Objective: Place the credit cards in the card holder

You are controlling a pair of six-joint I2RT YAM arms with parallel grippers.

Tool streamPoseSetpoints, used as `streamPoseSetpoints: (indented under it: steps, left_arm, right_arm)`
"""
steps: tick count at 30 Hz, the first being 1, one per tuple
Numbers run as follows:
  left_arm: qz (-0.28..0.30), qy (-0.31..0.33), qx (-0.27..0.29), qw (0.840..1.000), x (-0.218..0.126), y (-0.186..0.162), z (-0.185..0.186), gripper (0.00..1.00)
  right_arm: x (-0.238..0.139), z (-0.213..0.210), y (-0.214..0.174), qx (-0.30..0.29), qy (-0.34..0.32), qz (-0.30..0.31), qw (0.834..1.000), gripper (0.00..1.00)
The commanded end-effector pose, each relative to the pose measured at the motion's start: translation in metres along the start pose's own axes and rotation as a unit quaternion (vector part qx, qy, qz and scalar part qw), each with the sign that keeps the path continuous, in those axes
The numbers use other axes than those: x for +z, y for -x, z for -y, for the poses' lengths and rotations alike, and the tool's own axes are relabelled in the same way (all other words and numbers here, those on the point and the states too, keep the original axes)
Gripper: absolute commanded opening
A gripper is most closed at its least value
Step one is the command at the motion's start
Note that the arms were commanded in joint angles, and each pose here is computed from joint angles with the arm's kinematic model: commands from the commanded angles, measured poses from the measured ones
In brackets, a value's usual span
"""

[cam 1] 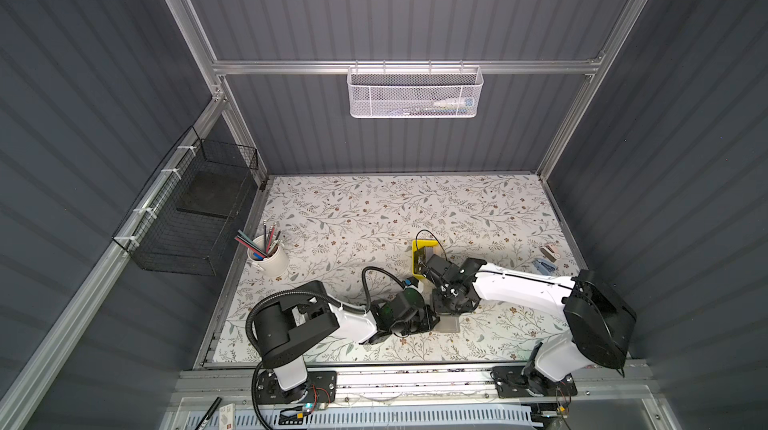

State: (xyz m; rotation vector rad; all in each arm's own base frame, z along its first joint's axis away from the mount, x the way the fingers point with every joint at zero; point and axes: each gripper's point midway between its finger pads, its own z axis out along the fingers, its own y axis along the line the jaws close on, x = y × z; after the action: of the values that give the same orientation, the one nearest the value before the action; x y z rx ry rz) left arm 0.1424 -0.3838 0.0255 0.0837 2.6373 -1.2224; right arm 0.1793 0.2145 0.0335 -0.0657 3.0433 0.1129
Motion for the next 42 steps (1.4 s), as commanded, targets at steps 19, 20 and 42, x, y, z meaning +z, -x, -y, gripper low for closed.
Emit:
streamPoseSetpoints:
  steps: [19, 20, 42]
  left_arm:
    - [-0.036, 0.086, 0.009, 0.996, -0.009, -0.029, -0.048, 0.16]
    - [-0.035, 0.088, 0.009, 0.995, -0.01, -0.028, -0.05, 0.16]
    - [0.014, 0.157, -0.014, 0.987, -0.05, -0.011, -0.069, 0.2]
  right_arm:
    - [-0.002, -0.02, 0.001, -0.008, 0.049, 0.011, 0.999, 0.15]
    - [-0.009, -0.025, 0.006, -0.011, 0.061, 0.023, 0.998, 0.15]
    - [-0.079, -0.004, 0.009, -0.039, 0.185, 0.171, 0.967, 0.34]
